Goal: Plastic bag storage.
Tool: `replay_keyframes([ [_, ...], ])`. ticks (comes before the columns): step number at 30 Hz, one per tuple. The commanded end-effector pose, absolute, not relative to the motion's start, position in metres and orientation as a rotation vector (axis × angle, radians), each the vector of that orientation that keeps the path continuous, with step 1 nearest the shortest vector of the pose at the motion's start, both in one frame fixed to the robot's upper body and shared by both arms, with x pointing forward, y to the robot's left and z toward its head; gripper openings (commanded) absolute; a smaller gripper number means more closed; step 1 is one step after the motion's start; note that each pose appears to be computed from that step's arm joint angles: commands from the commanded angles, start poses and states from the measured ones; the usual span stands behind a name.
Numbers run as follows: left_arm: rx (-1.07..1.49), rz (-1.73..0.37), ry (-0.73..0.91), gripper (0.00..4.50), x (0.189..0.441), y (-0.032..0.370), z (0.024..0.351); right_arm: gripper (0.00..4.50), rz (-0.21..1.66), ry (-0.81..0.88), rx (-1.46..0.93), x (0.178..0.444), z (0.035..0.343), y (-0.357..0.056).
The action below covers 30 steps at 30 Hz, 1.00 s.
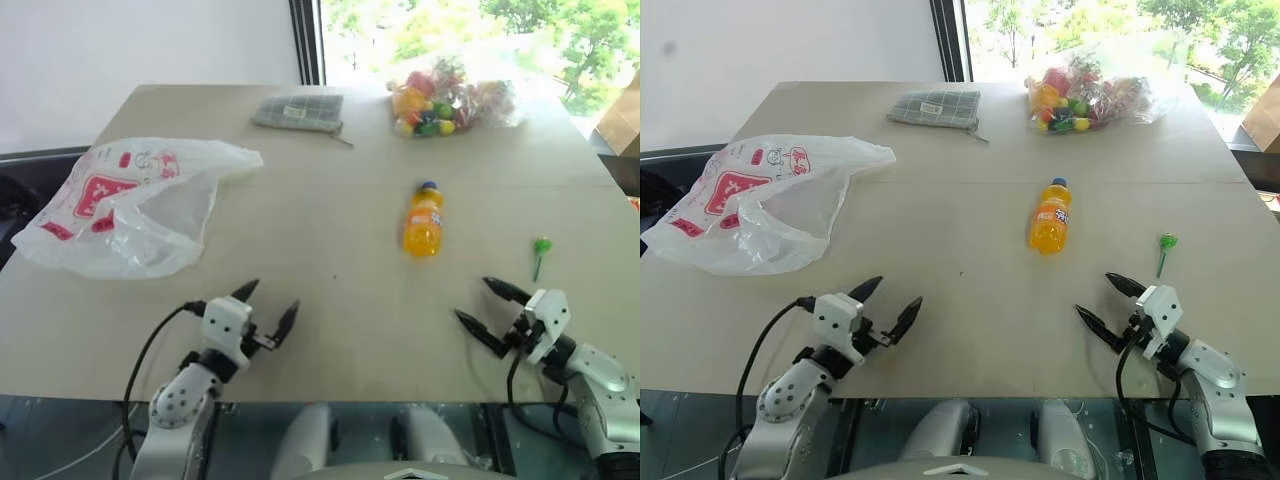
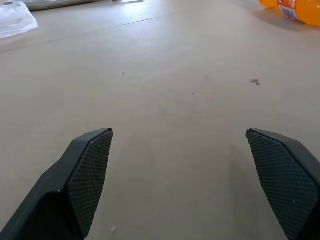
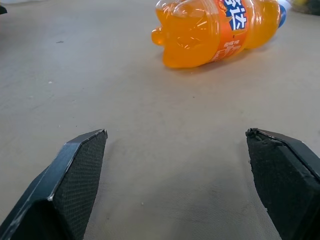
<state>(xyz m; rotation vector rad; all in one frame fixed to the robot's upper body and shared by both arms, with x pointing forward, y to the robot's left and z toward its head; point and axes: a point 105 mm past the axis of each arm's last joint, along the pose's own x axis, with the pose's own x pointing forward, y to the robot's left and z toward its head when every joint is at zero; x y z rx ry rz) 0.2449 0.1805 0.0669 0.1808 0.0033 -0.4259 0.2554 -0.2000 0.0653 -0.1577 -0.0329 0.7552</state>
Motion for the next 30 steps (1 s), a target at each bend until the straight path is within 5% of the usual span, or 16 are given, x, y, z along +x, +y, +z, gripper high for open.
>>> replay_keyframes([
  [1,0.19,-0.424,-0.034,4.47,0.245,0.178,0.074,4.5,0.757,-0.069,-0.176,0.26,0.07,-0.197],
  [15,0.207,-0.371,-0.05,4.47,0.243,0.183,0.076,4.5,0.778,-0.069,-0.171,0.26,0.068,-0.195],
  [30,0.249,0.34,-0.157,4.47,0.227,0.267,0.123,4.5,1.07,-0.169,0.01,0.249,0.125,-0.129],
])
